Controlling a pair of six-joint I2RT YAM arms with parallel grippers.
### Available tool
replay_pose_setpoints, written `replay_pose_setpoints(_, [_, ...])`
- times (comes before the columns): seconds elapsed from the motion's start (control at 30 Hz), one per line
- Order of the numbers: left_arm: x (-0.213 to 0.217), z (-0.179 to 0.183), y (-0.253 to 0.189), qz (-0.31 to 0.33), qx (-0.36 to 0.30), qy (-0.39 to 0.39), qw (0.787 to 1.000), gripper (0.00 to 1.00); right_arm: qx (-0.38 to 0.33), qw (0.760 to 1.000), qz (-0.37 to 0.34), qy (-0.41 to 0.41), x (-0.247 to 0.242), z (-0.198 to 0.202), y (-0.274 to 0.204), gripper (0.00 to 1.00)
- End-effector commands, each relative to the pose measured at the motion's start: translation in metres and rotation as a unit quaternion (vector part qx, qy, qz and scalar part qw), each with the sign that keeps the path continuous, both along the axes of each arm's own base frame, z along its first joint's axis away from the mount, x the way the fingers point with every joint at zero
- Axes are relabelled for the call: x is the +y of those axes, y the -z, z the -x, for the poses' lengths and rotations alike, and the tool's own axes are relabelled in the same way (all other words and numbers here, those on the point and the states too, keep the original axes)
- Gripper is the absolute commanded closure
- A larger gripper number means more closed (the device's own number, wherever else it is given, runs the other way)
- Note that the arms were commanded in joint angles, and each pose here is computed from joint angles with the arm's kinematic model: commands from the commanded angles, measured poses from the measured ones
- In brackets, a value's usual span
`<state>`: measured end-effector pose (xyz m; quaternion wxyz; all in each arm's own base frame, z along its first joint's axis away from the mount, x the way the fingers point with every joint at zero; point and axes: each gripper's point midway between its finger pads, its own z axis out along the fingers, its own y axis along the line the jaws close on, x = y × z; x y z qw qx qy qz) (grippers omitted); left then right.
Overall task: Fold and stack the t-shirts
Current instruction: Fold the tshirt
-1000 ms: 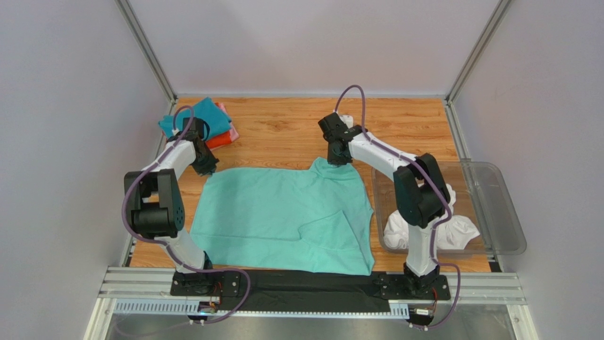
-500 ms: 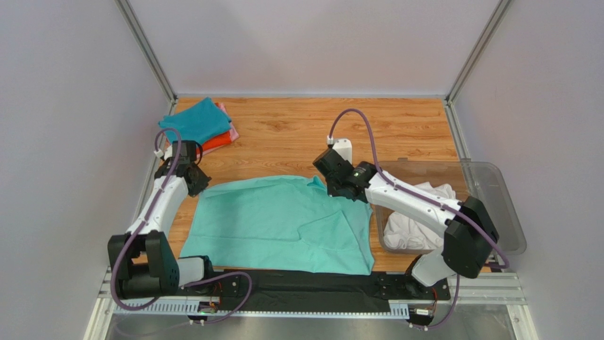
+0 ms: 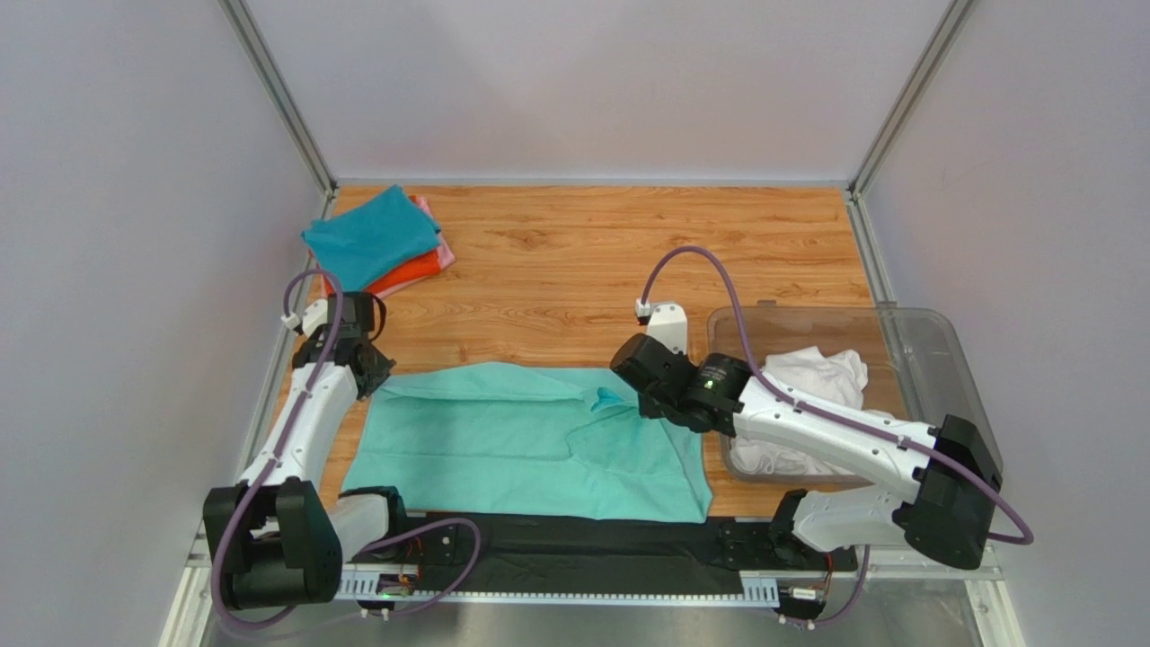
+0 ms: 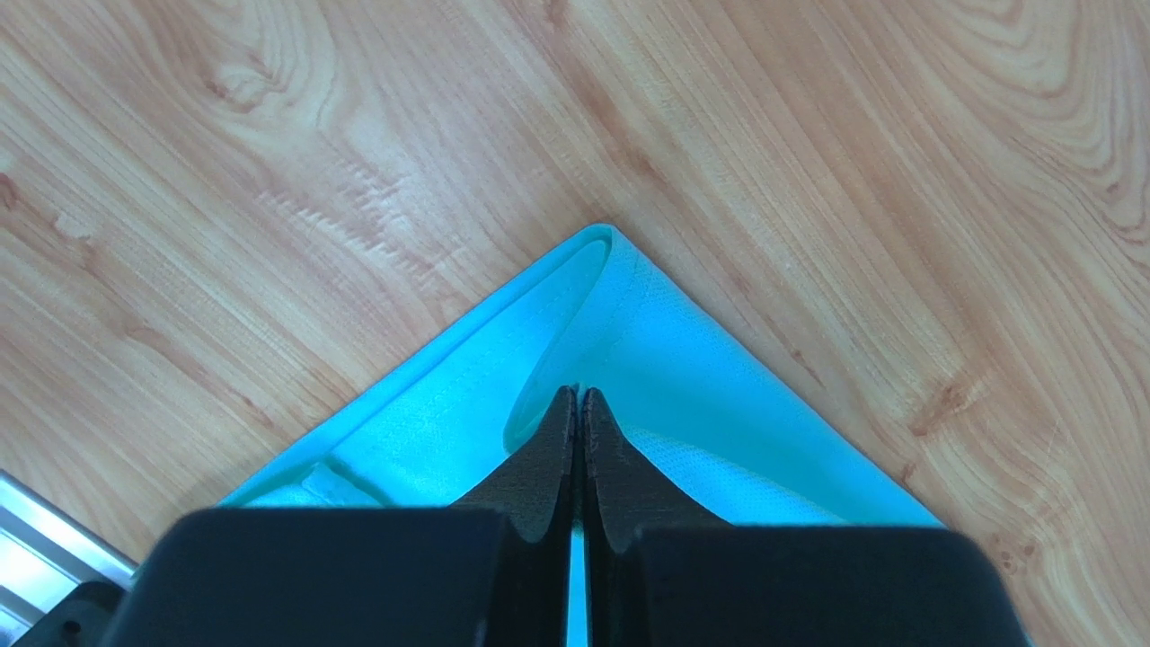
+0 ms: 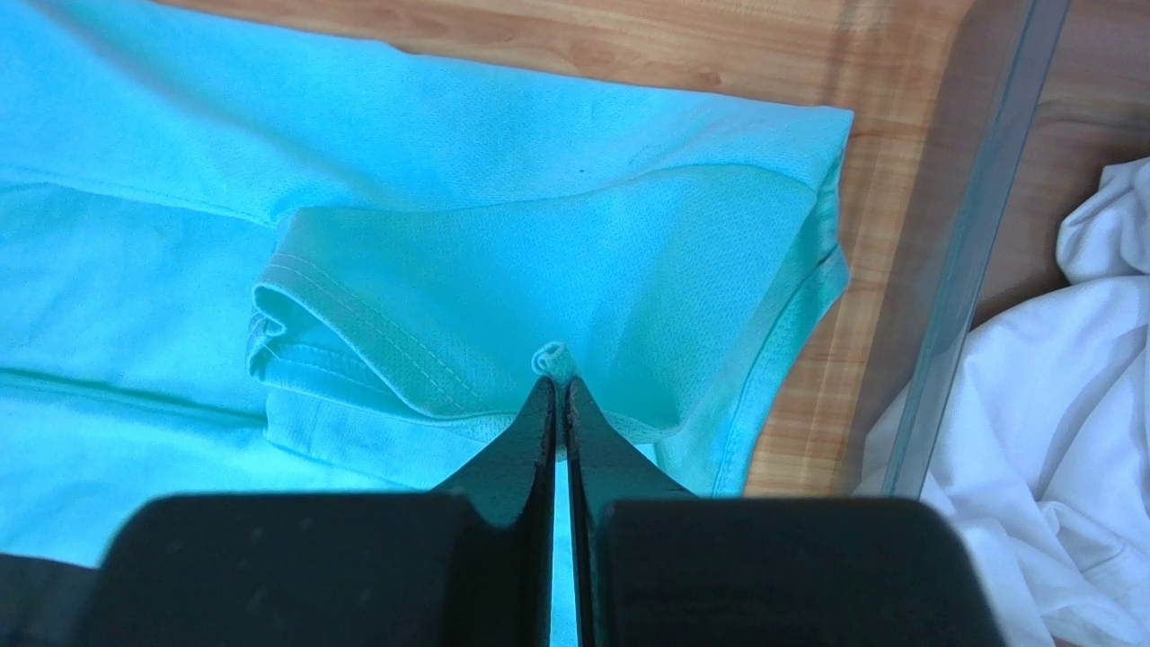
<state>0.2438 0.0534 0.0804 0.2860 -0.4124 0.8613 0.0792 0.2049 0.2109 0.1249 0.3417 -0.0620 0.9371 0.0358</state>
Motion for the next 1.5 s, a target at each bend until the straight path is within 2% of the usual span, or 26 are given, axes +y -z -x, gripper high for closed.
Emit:
replay_pose_setpoints(0.0, [0.005,0.003,-0.005,-0.007,-0.013,-0.017,1.000,1.00,-0.009,1.000,-0.016,0.010,-0.001,0.011,-0.004,1.00])
replay_pose_setpoints(0.5, [0.004,0.015,0.008,-0.006,0.005,-0.016,1.000,1.00,0.016,1.000,-0.017,-0.006,0.000,0.044,0.025,1.00])
replay_pose_setpoints(0.6, [0.005,0.019,0.014,-0.007,0.015,-0.019,1.000,0.92,0.025,0.999,-0.021,-0.008,0.005,0.051,0.035,1.00])
replay_pose_setpoints(0.67, [0.005,0.020,0.016,-0.008,0.018,-0.020,1.000,0.91,0.031,0.999,-0.021,-0.006,0.006,0.055,0.040,0.99])
replay_pose_setpoints(0.7, [0.005,0.022,0.016,-0.008,0.019,-0.021,1.000,0.85,0.035,0.999,-0.020,-0.006,0.006,0.057,0.043,0.97])
replay_pose_setpoints(0.77, [0.007,0.025,0.017,-0.011,0.022,-0.026,0.999,0.78,0.042,0.999,-0.017,0.000,0.005,0.062,0.050,0.89])
replay_pose_setpoints(0.83, [0.009,0.028,0.016,-0.015,0.025,-0.035,0.999,0.57,0.049,0.999,-0.013,-0.001,0.005,0.067,0.055,0.81])
replay_pose_setpoints(0.9, [0.010,0.029,0.010,-0.018,0.021,-0.041,0.999,0.28,0.053,0.998,-0.019,-0.003,0.009,0.070,0.054,0.66])
replay_pose_setpoints(0.93, [0.010,0.029,0.007,-0.018,0.019,-0.044,0.999,0.18,0.053,0.998,-0.020,-0.011,0.011,0.074,0.053,0.59])
replay_pose_setpoints(0.97, [0.011,0.027,-0.001,-0.018,0.008,-0.048,0.999,0.04,0.051,0.998,-0.024,-0.015,0.014,0.075,0.049,0.43])
replay_pose_setpoints(1.0, [0.009,0.026,-0.004,-0.013,0.004,-0.048,0.999,0.00,0.047,0.998,-0.029,-0.018,0.016,0.075,0.045,0.37])
replay_pose_setpoints(1.13, [-0.002,0.020,-0.018,0.016,-0.029,-0.037,0.999,0.00,0.039,0.998,-0.047,-0.030,0.023,0.077,0.032,0.17])
replay_pose_setpoints(1.17, [-0.004,0.017,-0.025,0.022,-0.043,-0.033,0.998,0.00,0.038,0.998,-0.050,-0.030,0.023,0.077,0.030,0.00])
replay_pose_setpoints(1.37, [-0.036,0.005,-0.046,0.084,-0.088,0.048,0.991,0.00,0.023,0.997,-0.074,-0.024,0.028,0.073,0.015,0.00])
replay_pose_setpoints(1.47, [-0.059,-0.002,-0.050,0.124,-0.108,0.099,0.981,0.00,0.006,0.997,-0.081,-0.011,0.029,0.066,0.008,0.00])
